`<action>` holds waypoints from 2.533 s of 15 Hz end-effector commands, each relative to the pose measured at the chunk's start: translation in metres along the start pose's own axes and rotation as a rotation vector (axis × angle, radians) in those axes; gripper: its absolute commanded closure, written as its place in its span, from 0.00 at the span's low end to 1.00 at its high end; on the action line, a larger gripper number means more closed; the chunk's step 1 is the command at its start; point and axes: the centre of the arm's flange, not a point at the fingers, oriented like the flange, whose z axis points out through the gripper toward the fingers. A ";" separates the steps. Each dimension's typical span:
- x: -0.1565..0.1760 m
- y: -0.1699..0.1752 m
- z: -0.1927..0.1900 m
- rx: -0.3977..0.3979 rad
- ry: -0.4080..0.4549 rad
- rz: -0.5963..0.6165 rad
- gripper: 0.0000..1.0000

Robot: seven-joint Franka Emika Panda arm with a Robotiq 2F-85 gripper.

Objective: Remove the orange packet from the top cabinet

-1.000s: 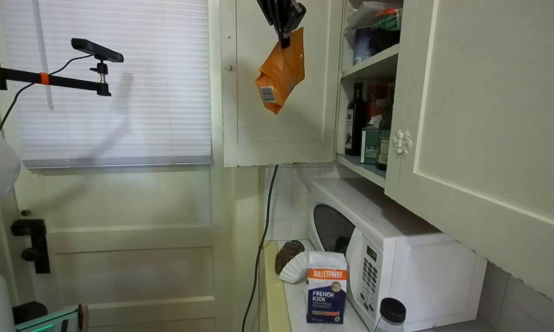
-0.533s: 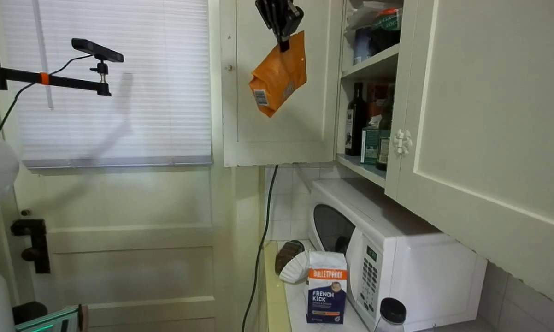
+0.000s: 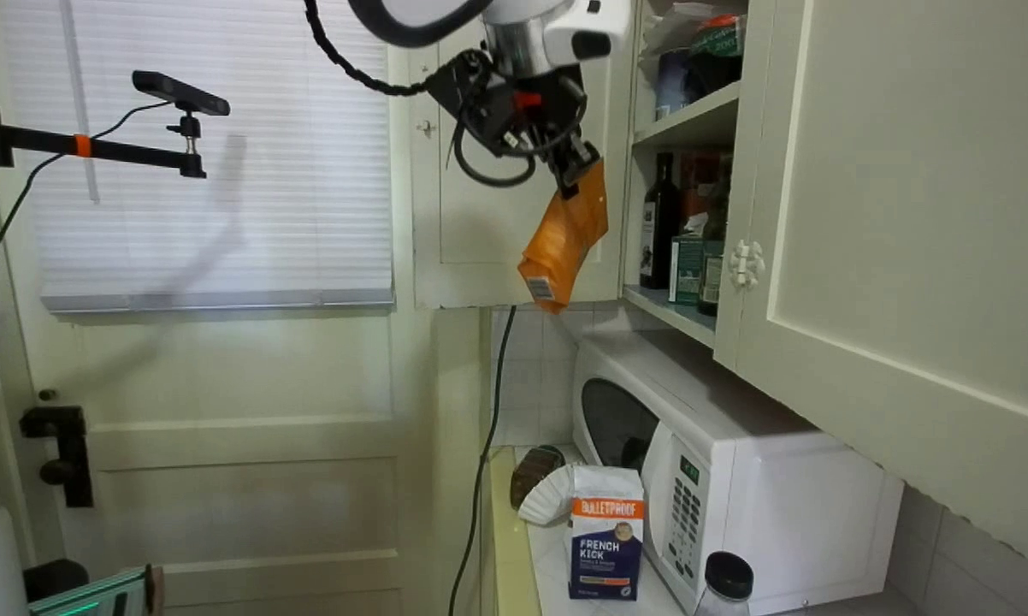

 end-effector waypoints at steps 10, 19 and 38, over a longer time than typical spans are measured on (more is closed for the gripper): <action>-0.067 0.041 0.119 -0.020 0.178 -0.060 1.00; -0.063 0.033 0.108 -0.017 0.146 -0.029 1.00; -0.128 0.108 0.238 0.123 0.140 -0.059 1.00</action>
